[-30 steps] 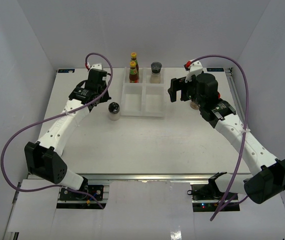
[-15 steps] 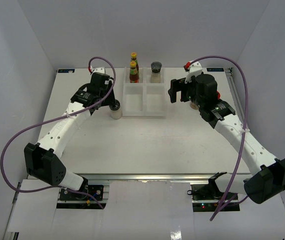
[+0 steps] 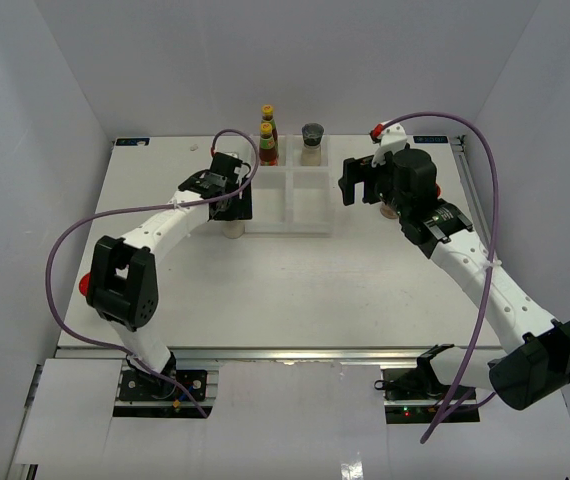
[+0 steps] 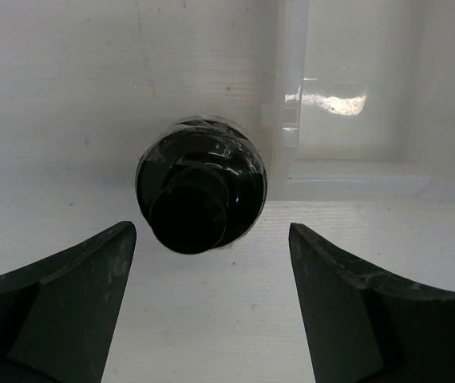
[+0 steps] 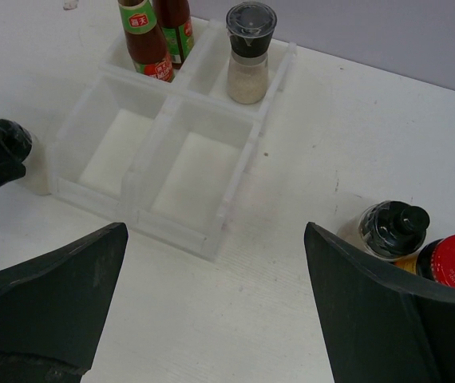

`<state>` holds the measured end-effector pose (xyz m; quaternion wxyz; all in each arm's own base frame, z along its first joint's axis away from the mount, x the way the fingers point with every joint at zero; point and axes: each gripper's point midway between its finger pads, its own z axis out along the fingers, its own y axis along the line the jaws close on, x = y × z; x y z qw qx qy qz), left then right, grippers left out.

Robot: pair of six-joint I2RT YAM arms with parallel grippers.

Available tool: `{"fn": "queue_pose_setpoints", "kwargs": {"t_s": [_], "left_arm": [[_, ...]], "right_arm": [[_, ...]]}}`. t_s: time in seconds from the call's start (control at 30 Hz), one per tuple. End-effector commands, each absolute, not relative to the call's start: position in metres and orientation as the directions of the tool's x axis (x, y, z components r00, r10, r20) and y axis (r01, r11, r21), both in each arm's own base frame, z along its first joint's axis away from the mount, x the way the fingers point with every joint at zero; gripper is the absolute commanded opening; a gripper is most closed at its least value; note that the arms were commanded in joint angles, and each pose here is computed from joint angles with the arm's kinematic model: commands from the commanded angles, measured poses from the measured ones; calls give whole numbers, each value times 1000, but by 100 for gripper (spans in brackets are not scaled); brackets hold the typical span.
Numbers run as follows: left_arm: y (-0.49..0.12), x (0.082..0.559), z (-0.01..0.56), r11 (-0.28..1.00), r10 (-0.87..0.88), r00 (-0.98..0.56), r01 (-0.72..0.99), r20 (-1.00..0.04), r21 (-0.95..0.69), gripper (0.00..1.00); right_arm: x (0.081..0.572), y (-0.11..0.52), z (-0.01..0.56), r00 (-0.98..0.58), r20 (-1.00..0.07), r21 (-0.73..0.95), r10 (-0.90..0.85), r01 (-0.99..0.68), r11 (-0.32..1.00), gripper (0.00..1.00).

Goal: Organize the condiment bottles

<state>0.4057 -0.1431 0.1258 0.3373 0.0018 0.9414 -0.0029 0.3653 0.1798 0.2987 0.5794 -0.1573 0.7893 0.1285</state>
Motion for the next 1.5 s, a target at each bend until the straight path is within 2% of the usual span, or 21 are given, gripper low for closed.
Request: {"fn": "queue_pose_setpoints", "kwargs": {"t_s": [0.0, 0.3, 0.63, 0.9, 1.0, 1.03, 1.07, 1.13, 1.17, 1.33, 1.47], "left_arm": [[-152, 428, 145, 999, -17, -729, 18, -684, -44, 89], [-138, 436, 132, 999, -39, -742, -19, -669, -38, 86], [-141, 439, 118, 997, -46, -771, 4, -636, -77, 78], [-135, 430, 108, 999, -41, -796, -11, -605, -52, 77], [-135, 432, 108, 999, -30, -789, -1, -613, -48, 70], [-135, 432, 106, 999, -28, -793, 1, -609, -46, 61], [-135, 433, 105, 999, -27, -796, 1, -605, -45, 50], [-135, 434, 105, 999, -31, -804, -7, -594, -43, 15], [-134, 434, 105, 999, -34, -807, -13, -589, -40, 2], [-126, 430, 121, 999, -51, -799, -52, -599, -15, 0], [-118, 432, 161, 996, -68, -755, -84, -652, -7, 0]], "right_arm": [[365, 174, 320, -208, -974, -1, -87, -380, 925, 98], [366, 174, 317, -210, -974, -6, -91, -376, 927, 98], [368, 173, 314, -213, -972, -11, -96, -372, 928, 98], [368, 173, 316, -208, -974, -10, -94, -370, 929, 98], [368, 173, 317, -208, -974, -10, -94, -370, 929, 98], [367, 173, 317, -208, -974, -11, -95, -369, 929, 98], [367, 172, 317, -207, -974, -12, -95, -368, 930, 98], [367, 172, 320, -202, -975, -14, -94, -366, 931, 98], [366, 171, 321, -200, -975, -14, -93, -364, 931, 98], [366, 171, 322, -198, -976, -13, -90, -362, 932, 98], [366, 171, 320, -202, -975, -9, -89, -365, 931, 98]]}}
